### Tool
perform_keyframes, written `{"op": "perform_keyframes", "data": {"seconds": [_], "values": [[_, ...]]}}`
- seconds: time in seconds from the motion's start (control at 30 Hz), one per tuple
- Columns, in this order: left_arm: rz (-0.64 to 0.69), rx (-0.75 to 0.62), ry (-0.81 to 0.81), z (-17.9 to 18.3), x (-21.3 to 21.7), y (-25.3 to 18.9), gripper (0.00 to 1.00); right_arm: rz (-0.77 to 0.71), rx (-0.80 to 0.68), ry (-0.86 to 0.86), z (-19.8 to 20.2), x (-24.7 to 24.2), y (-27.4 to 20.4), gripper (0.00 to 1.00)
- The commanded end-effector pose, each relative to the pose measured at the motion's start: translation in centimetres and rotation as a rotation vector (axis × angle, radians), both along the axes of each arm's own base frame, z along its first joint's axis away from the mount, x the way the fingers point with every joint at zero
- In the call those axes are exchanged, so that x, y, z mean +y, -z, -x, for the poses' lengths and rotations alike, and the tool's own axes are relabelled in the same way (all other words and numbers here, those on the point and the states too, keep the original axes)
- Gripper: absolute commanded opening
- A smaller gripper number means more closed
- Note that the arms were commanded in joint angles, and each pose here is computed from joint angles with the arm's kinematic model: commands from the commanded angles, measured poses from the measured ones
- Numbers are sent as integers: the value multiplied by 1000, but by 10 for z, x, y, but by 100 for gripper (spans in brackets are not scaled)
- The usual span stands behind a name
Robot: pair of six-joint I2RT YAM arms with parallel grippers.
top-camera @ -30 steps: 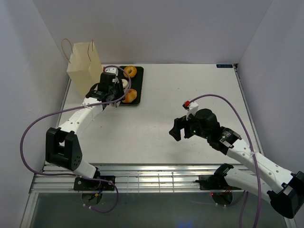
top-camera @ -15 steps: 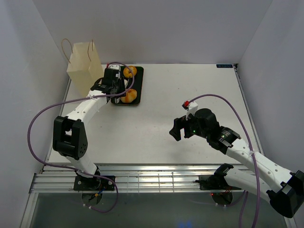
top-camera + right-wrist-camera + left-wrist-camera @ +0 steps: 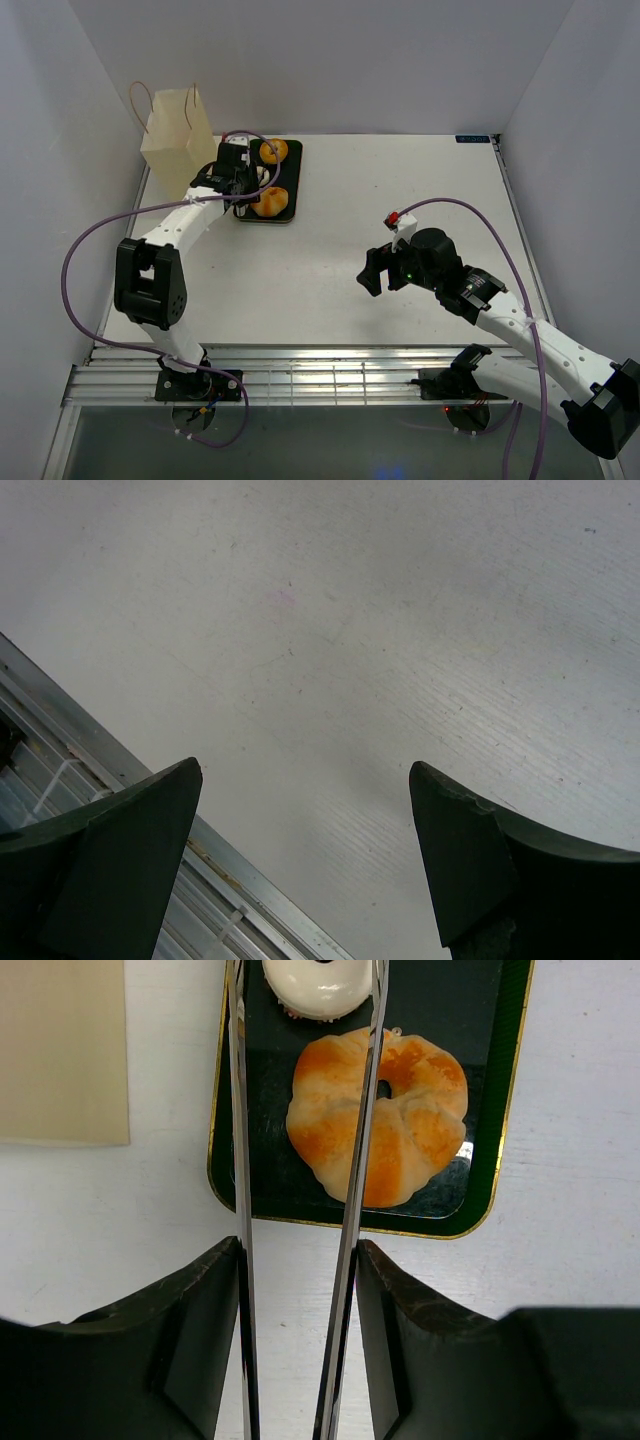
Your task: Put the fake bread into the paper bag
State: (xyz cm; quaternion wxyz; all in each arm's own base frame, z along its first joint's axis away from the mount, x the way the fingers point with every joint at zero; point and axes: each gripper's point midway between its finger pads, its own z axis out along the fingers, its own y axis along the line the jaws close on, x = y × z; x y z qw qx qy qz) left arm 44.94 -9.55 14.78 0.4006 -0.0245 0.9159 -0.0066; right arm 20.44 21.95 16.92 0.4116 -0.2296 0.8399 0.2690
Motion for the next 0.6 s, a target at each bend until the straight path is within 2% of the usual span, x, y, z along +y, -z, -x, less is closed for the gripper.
{"op": "perform_keyframes", "data": {"seconds": [0.0,0.33,0.57], "values": [[-7,-36,-1,-10,1,-10,58,-33,-57,2,-7,2,-23,90],[-8,-16,-2,-10,1,2,58,-34,-54,5,-6,1,-21,90],[8,-38,6,-9,-1,-6,58,-39,-56,3,-6,2,-23,90]]}}
